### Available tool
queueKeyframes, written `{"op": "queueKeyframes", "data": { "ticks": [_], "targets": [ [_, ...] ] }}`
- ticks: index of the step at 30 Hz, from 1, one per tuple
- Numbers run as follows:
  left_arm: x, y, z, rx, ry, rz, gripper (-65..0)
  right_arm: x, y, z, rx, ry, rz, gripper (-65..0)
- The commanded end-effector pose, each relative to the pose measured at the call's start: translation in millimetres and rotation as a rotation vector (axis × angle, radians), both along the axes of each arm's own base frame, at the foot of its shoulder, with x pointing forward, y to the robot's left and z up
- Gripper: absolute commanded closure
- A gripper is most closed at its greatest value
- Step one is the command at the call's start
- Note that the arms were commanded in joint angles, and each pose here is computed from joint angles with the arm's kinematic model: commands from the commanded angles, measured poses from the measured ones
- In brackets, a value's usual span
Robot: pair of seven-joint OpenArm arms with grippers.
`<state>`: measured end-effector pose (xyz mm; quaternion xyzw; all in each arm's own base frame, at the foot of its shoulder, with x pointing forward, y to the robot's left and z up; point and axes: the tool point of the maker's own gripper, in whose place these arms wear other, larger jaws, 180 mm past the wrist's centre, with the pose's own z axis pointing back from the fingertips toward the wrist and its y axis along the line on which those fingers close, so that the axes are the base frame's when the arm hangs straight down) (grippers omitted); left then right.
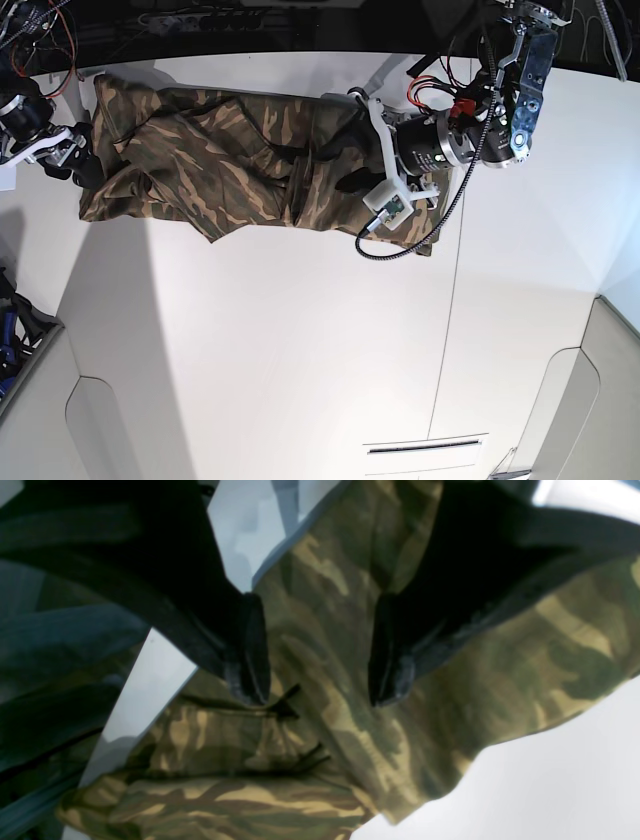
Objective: Fold the T-shirt properly
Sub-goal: 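Carry the strip end in the left gripper toward the middle of the strip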
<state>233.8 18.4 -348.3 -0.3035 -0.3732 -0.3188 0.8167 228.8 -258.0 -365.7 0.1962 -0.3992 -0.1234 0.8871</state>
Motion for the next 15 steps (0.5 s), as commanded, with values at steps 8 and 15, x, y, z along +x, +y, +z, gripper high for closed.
{"op": "queueKeyframes", "data": {
  "ticks": [8,15],
  "targets": [
    [6.2,-8.7,13.8,-0.053,-0.03,0.008,-34.9,-1.4,-15.0,-11.6,0.005,0.021,-0.039,-43.9],
    [6.2,-8.8,13.9,-0.053,-0.03,0.008,-34.9,-9.6,-10.3,-23.5,0.091,0.065,-0.022,-43.9]
  ]
}}
